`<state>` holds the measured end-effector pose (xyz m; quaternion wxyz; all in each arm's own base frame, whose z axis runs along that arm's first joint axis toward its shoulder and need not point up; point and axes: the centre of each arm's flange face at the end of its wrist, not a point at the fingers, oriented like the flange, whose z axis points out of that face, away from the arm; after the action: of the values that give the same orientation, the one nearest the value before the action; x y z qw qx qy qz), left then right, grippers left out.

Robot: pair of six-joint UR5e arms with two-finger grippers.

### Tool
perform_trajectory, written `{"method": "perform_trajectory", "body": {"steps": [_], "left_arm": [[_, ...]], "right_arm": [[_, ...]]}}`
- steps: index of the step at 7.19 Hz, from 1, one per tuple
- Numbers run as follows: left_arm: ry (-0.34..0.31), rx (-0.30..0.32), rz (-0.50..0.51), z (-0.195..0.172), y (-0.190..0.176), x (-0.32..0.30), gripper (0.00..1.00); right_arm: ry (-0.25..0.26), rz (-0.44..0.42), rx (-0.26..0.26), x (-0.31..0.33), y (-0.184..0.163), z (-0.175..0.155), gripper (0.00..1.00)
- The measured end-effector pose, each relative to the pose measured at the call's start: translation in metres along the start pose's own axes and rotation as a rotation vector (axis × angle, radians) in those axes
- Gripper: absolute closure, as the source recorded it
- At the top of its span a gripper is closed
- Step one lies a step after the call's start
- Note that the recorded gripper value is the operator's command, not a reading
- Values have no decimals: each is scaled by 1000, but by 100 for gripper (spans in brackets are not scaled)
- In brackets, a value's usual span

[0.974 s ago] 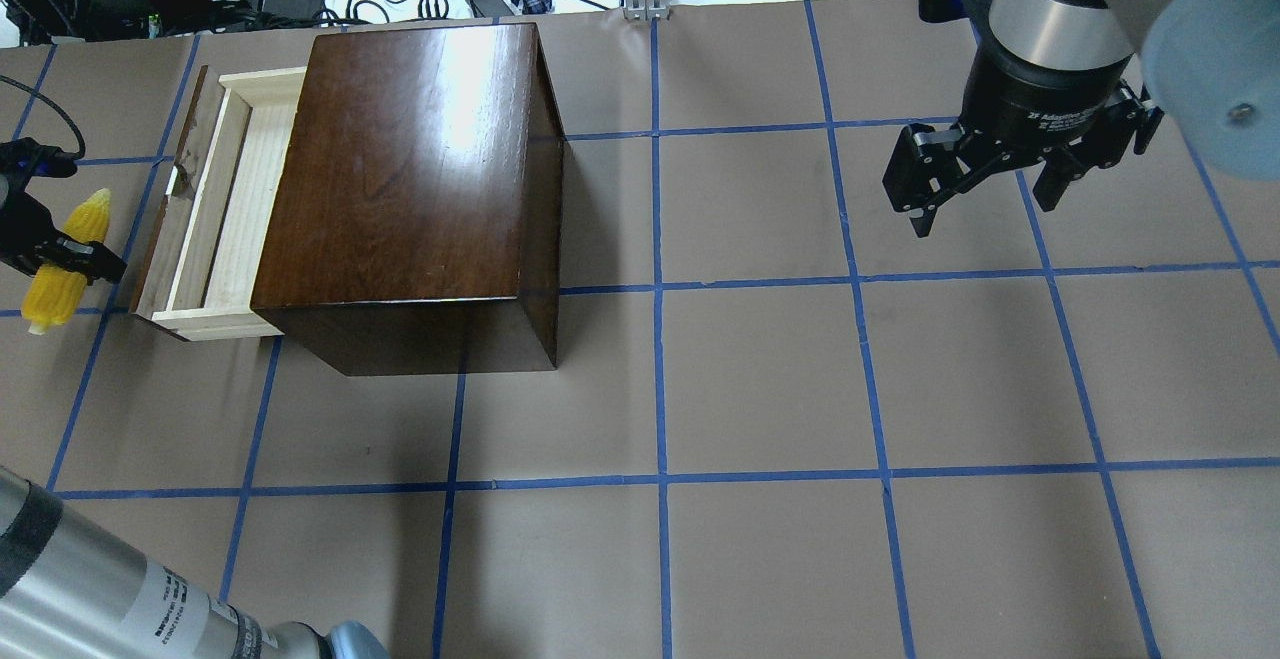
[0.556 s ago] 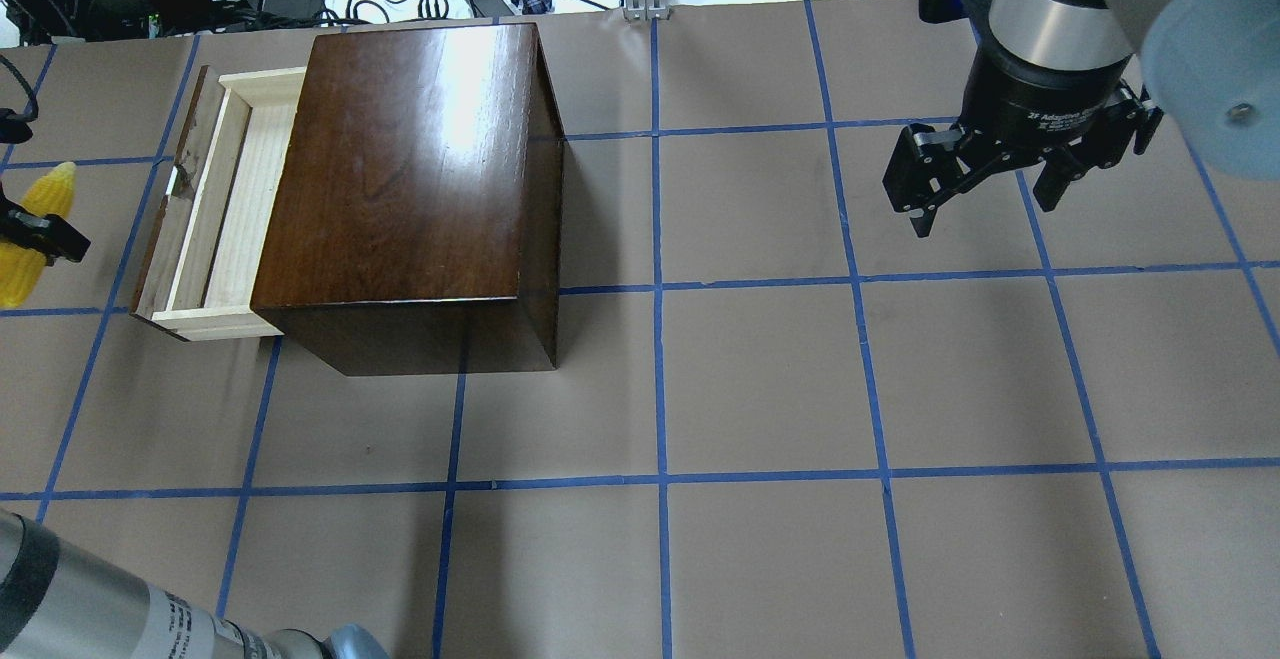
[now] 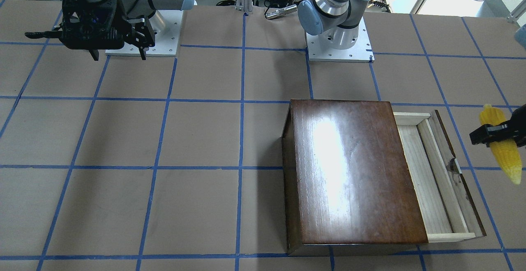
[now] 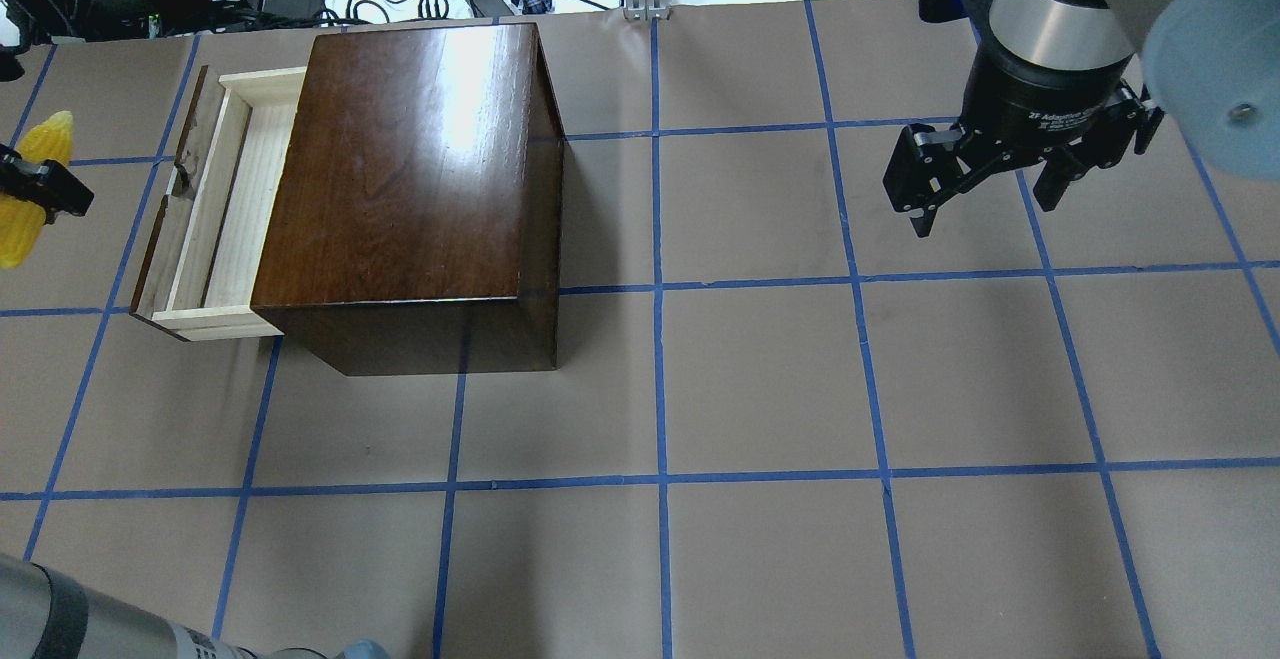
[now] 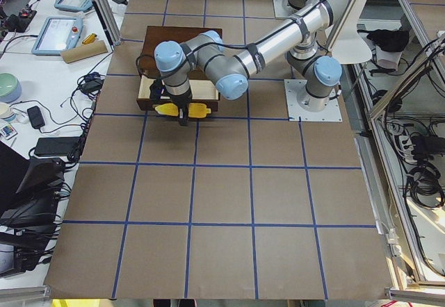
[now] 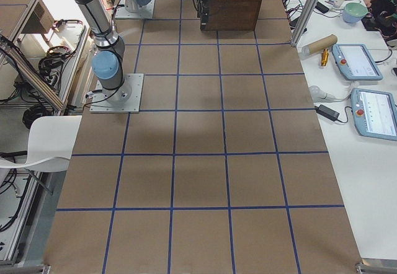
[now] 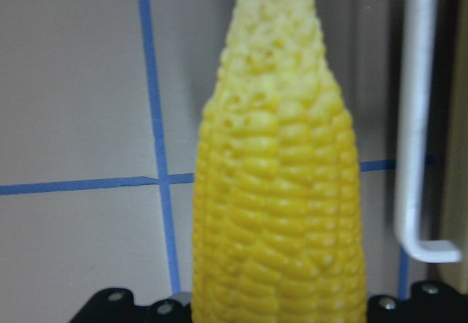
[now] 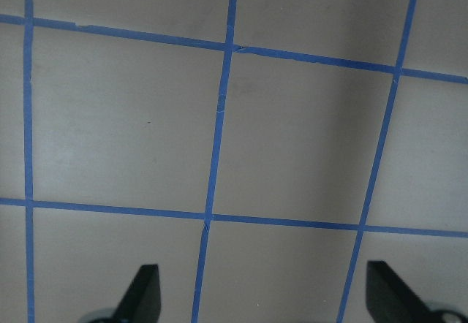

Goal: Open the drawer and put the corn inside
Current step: 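Carry the corn over the open drawer with the left gripper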

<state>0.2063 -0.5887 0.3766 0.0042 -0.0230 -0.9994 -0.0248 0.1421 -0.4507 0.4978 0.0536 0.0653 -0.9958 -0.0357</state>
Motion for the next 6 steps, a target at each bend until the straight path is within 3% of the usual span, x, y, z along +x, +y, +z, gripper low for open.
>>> {"method": "perform_trajectory", "body": {"steps": [2, 5, 6], "left_arm": [[15, 27, -43, -13, -14, 62, 100], [30, 28, -26, -12, -26, 125, 100], [32, 25, -21, -10, -27, 131, 60]], "right_arm": [[0, 0, 0, 0, 0, 0, 0], [0, 0, 0, 0, 0, 0, 0], [0, 0, 0, 0, 0, 0, 0]]}}
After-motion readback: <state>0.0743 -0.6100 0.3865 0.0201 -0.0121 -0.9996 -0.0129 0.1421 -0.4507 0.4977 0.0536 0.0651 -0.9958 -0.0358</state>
